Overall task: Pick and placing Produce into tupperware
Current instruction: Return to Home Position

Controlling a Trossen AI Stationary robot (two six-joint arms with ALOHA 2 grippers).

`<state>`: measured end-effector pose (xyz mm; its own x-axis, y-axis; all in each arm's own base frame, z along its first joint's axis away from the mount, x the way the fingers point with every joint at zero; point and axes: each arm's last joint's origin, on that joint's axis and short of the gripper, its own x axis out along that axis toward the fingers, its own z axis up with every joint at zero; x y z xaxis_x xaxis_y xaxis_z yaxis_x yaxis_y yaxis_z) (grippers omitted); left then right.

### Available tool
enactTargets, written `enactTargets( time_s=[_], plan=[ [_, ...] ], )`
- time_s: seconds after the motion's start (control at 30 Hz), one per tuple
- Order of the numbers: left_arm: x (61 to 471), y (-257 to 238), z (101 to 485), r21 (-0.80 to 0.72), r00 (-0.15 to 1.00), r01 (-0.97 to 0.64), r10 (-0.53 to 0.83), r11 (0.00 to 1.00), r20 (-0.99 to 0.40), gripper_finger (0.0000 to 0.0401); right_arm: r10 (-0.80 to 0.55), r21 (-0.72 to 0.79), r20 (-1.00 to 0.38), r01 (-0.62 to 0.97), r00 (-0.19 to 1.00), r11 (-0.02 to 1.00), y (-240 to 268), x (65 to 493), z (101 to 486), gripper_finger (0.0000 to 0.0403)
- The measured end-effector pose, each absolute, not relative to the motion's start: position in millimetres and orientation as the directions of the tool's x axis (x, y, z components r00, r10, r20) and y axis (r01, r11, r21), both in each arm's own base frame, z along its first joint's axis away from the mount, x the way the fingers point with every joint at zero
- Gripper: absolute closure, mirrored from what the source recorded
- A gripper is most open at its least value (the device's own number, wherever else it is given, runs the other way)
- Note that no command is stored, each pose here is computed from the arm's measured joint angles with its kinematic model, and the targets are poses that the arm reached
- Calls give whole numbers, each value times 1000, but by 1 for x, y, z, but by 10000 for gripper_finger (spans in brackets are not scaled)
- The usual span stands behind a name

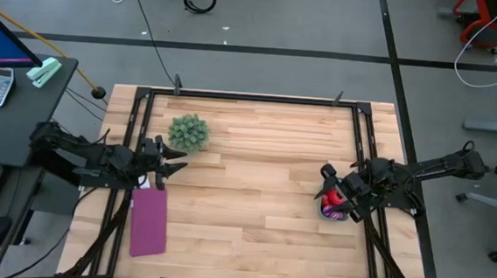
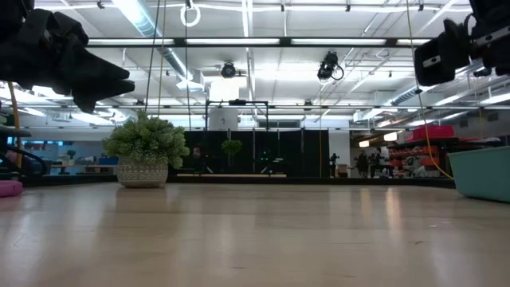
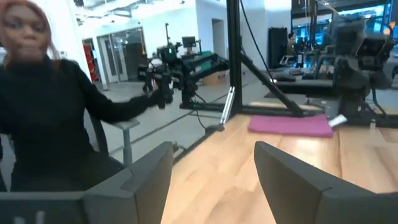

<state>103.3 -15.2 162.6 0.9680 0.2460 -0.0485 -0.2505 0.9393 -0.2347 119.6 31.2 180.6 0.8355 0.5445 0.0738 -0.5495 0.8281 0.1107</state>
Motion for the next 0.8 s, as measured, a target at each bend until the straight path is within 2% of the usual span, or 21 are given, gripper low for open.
enactTargets(
  time_s=[0.37,0.63,0.8],
  plan=[
    [103,-15,163,-235,968,-250,246,939,-48,216,518,152,51,-519,854,841,30,120,174,167],
    [103,-15,162,-236,968,-250,246,939,-48,222,439,315,-54,-402,897,860,28,121,163,167],
    [103,-15,162,-236,968,-250,246,939,-48,220,436,407,-119,-357,892,841,28,121,157,167]
  ],
)
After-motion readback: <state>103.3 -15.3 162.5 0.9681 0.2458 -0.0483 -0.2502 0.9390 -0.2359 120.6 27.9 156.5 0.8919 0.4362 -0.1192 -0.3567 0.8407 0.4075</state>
